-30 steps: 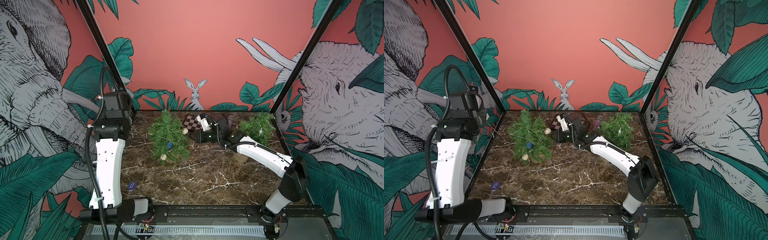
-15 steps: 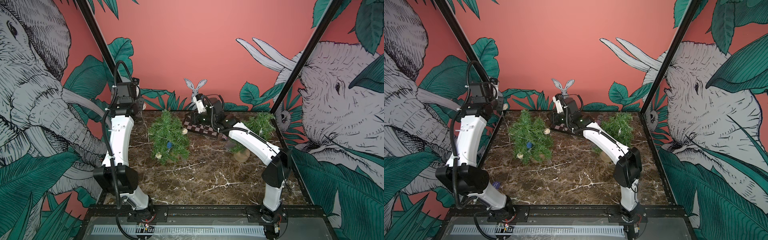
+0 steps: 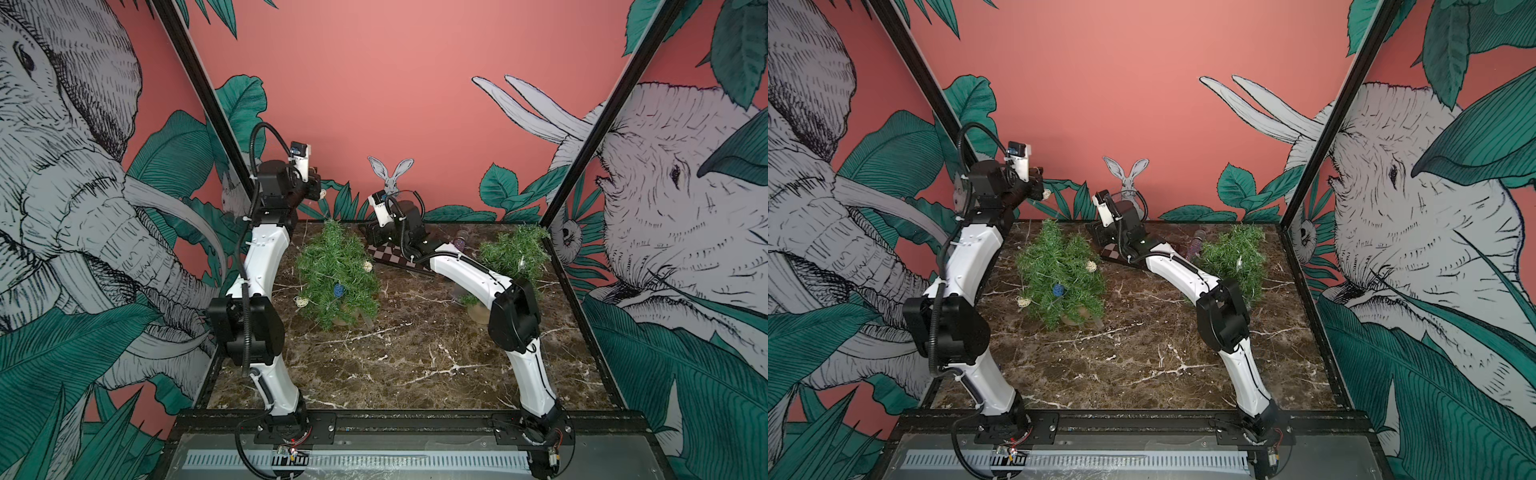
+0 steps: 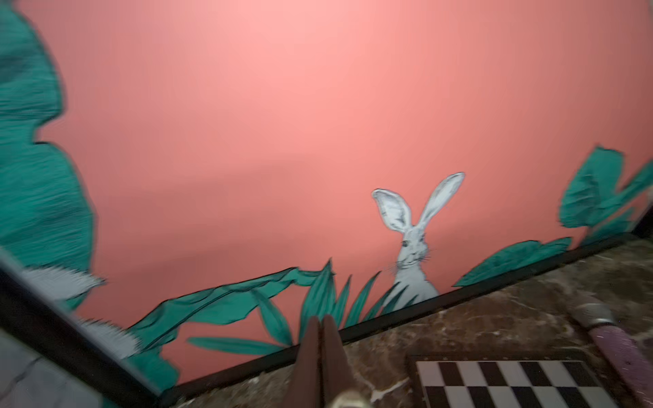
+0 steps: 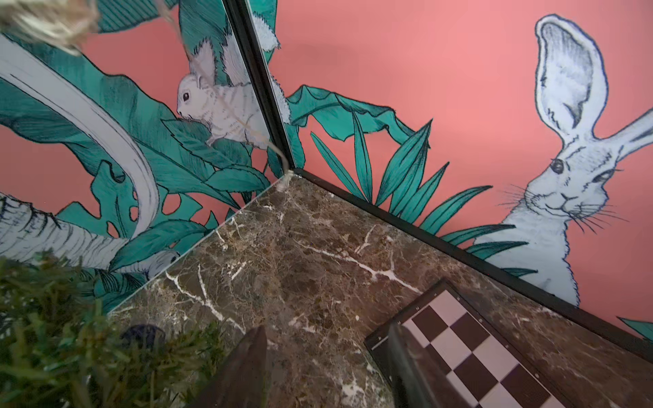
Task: Wrap string light around the christmas tree
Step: Wrap the light string around the Christmas tree.
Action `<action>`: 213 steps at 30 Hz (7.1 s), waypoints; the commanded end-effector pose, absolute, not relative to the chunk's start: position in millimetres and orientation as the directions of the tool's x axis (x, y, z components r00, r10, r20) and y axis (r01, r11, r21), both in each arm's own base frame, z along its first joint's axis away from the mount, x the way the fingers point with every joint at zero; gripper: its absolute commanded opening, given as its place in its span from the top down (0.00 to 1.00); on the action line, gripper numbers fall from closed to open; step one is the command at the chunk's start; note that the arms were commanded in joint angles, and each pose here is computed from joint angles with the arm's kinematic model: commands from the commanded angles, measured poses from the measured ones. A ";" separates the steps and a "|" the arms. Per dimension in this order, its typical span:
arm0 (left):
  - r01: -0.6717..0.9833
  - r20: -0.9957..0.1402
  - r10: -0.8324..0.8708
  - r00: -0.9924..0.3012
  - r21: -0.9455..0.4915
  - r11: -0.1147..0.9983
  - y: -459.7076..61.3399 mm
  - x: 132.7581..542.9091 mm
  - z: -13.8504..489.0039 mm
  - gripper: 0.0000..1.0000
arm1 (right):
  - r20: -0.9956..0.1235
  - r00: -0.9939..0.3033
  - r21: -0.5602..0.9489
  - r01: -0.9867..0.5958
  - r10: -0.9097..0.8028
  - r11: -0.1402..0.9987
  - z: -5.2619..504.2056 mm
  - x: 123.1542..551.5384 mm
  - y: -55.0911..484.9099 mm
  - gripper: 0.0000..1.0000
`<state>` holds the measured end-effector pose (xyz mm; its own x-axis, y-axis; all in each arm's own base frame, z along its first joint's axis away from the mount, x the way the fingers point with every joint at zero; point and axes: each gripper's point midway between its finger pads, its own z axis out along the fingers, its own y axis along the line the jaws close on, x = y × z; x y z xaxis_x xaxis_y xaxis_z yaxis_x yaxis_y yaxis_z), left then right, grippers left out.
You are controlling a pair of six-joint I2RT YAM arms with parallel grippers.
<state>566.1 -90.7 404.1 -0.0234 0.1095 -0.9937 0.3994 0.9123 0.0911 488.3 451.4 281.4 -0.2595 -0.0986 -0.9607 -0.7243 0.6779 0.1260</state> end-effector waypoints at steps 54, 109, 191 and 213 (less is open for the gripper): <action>0.672 -0.983 0.081 -0.164 -0.051 0.738 -152.6 503.1 421.9 0.59 | -0.979 0.011 0.161 -0.572 0.204 0.804 371.6 560.1 369.7 1.00; 0.445 -0.906 -0.007 -0.422 -0.214 0.869 -111.5 333.9 395.1 0.40 | -0.907 -0.251 -0.099 -0.652 -0.337 0.751 290.0 325.3 346.9 1.00; 0.481 -0.877 0.078 -0.474 -0.183 0.858 -114.9 320.7 357.8 0.46 | -0.957 -0.255 0.124 -0.791 -0.138 0.599 371.6 277.0 436.5 1.00; 0.619 -0.960 -0.042 -0.278 -0.212 0.756 -131.6 247.7 411.5 0.38 | -0.933 0.042 -0.234 -0.824 -0.356 0.516 415.7 265.7 466.3 1.00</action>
